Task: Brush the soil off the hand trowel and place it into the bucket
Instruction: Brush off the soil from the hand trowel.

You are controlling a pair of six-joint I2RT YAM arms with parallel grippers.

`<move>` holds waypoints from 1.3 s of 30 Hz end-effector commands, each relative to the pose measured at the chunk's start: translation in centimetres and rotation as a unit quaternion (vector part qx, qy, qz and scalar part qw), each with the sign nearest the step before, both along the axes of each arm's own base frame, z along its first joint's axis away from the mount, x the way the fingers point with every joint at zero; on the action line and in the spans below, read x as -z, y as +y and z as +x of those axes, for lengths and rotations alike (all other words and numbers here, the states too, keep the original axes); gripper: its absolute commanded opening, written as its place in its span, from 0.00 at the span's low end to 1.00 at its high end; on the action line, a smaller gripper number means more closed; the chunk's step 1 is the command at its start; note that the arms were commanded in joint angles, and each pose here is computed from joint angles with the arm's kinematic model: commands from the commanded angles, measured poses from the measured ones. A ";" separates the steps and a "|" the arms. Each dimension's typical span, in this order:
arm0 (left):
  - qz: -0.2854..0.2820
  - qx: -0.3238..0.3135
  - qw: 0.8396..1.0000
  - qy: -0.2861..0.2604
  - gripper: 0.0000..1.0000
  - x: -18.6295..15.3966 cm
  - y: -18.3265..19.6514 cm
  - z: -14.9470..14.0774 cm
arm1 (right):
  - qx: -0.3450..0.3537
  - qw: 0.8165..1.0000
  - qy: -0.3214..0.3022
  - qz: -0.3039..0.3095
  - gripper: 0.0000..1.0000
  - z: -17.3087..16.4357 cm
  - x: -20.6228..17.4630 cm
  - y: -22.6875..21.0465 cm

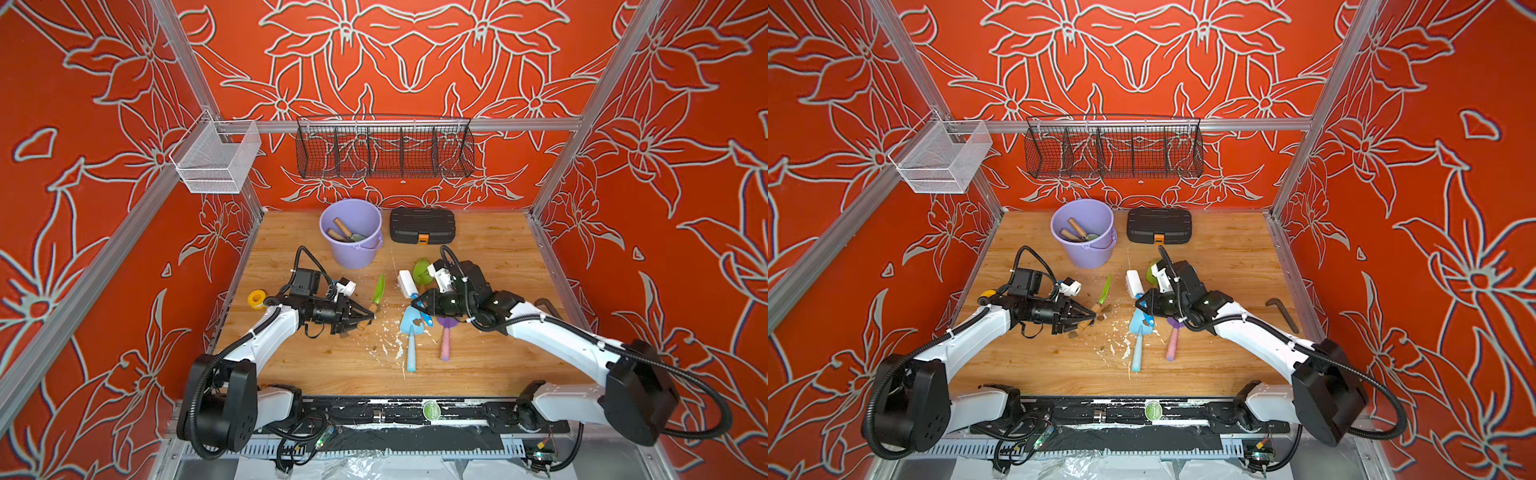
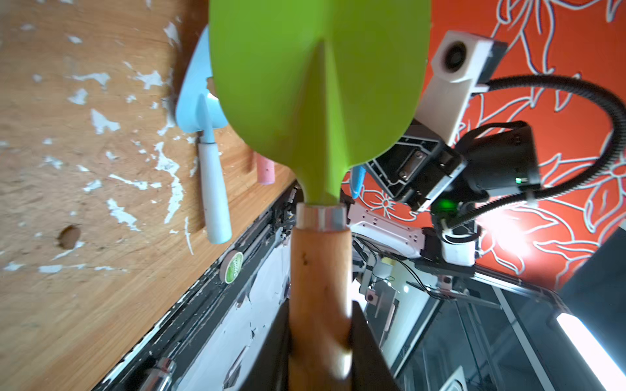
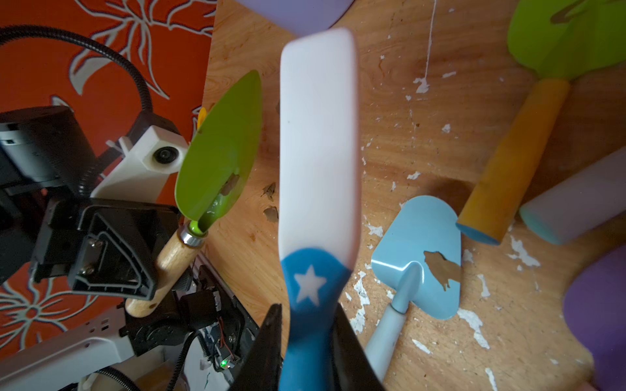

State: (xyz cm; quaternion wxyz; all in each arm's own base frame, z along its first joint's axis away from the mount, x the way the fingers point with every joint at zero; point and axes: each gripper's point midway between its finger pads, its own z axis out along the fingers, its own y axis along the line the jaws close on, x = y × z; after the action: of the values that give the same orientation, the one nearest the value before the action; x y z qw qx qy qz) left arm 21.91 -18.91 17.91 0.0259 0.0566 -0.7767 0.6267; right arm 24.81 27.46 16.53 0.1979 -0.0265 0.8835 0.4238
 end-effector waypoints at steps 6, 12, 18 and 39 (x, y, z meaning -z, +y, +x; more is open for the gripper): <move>-0.064 0.031 0.996 -0.050 0.00 -3.8 -0.2 0.3 | 0.014 0.989 -0.021 0.143 0.00 -0.3 -5.2 1.1; -0.049 0.015 0.998 -0.048 0.00 -3.9 -0.2 0.7 | 0.007 0.986 -0.029 0.163 0.00 -0.3 -6.4 1.5; -0.037 -0.010 0.998 -0.045 0.00 -3.9 0.0 1.4 | -0.008 0.985 -0.029 0.172 0.00 -0.4 -6.9 2.6; -0.033 -0.037 0.998 -0.039 0.00 -3.4 0.8 2.8 | -0.050 0.980 -0.024 0.192 0.00 -1.3 -7.3 6.3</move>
State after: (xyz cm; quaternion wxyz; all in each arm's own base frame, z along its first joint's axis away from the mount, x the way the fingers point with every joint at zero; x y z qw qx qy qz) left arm 24.69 -18.26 21.29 -0.0222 0.0667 -0.7576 0.6489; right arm 23.32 32.36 20.95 0.1880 -0.0236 0.8057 0.5613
